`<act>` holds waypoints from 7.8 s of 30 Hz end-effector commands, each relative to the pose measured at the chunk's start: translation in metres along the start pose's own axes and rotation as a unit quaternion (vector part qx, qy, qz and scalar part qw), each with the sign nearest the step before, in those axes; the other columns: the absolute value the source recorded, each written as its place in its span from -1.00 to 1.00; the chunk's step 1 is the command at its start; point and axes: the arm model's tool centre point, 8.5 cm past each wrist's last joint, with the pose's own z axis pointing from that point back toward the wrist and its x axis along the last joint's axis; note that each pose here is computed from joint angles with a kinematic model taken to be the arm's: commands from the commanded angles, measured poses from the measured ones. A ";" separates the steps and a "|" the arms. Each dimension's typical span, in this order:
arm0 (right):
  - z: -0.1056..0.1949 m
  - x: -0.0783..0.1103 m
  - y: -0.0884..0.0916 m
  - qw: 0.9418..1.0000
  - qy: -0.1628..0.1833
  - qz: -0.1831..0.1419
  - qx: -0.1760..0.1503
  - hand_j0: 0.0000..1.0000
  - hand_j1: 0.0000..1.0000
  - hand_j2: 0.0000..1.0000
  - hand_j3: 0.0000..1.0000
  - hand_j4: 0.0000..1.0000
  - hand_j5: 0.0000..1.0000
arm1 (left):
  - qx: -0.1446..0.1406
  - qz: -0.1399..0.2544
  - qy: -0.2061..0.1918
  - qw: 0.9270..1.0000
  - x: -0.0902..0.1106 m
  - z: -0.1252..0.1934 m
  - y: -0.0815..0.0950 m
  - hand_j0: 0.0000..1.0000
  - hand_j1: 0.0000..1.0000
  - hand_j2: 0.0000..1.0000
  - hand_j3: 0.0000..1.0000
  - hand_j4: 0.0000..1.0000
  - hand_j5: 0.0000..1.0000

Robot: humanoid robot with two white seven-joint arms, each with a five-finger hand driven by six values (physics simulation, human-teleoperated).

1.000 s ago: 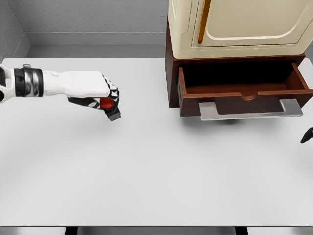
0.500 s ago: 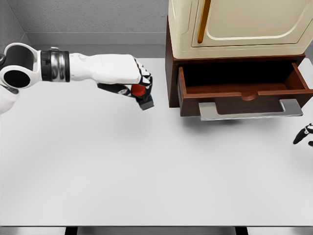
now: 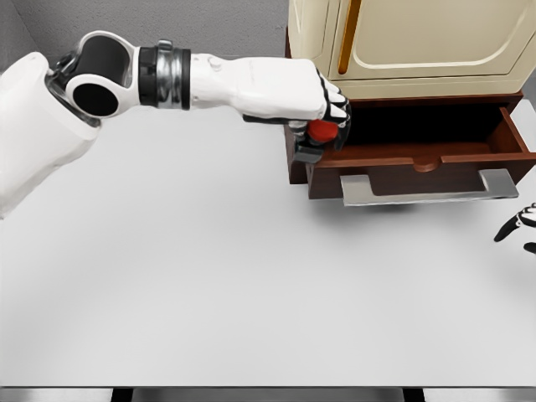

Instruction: Put the switch into the drawer with left arm, and close the drawer with right arm

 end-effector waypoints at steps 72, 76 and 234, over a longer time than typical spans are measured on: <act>-0.008 0.002 -0.006 1.000 -0.011 0.003 -0.008 0.26 0.26 0.26 0.26 0.26 0.26 | -0.085 0.553 0.034 0.828 0.051 0.008 0.018 0.97 0.97 0.97 0.97 0.97 0.97; -0.008 0.002 -0.006 1.000 -0.011 0.003 -0.006 0.24 0.24 0.24 0.24 0.24 0.24 | -0.067 0.589 0.022 0.805 0.045 0.016 0.027 1.00 1.00 1.00 1.00 1.00 1.00; -0.056 -0.023 -0.027 1.000 -0.026 0.005 -0.002 0.30 0.30 0.30 0.30 0.30 0.30 | -0.149 0.135 0.259 0.945 -0.013 0.184 -0.071 1.00 1.00 1.00 1.00 1.00 1.00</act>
